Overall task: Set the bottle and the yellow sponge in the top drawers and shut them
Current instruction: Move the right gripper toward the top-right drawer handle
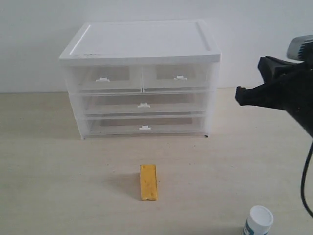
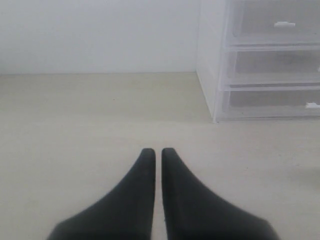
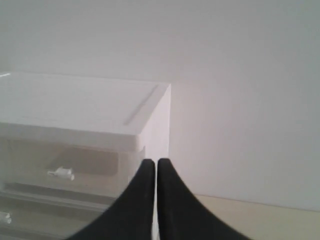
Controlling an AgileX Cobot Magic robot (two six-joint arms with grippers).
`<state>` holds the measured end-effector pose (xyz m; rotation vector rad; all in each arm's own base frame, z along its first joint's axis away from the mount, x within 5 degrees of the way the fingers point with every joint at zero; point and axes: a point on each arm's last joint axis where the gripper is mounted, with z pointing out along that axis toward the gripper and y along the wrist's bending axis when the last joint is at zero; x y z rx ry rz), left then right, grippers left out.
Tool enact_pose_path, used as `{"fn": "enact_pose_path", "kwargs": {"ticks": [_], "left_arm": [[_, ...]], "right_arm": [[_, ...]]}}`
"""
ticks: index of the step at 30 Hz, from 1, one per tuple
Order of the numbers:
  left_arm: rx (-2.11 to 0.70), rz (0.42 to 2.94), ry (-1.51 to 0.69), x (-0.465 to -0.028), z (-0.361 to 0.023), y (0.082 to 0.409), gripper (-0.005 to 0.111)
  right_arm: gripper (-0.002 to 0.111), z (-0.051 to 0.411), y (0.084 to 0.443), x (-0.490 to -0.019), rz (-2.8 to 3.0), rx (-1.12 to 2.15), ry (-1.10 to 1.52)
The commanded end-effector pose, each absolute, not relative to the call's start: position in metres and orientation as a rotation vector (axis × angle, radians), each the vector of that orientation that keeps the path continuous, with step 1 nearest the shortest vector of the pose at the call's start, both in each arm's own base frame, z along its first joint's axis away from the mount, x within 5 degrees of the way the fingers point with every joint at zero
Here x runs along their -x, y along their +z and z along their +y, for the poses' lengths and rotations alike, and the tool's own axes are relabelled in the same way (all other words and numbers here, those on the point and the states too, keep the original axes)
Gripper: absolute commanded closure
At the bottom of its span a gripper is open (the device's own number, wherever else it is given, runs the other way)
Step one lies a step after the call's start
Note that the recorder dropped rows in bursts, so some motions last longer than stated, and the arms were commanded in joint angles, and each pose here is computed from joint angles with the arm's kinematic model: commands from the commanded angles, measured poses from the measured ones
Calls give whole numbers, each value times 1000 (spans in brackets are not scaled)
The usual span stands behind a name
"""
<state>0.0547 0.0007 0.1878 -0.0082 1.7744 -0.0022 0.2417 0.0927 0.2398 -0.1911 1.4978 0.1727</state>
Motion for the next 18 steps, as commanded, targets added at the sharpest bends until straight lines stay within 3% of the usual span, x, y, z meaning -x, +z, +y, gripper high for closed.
{"fn": "enact_pose_path", "kwargs": {"ticks": [1,8,18], "left_arm": [[13,1767,-6,-55,1,188,102],[13,1767,-6,-55,1,188,102],[13,1767,-6,-55,1,188,102]], "right_arm": [[109,117,225,-243,1429,160,181],[109,143,189,-247,1504,134,288],[109,160,182,-269,1500,122,325]]}}
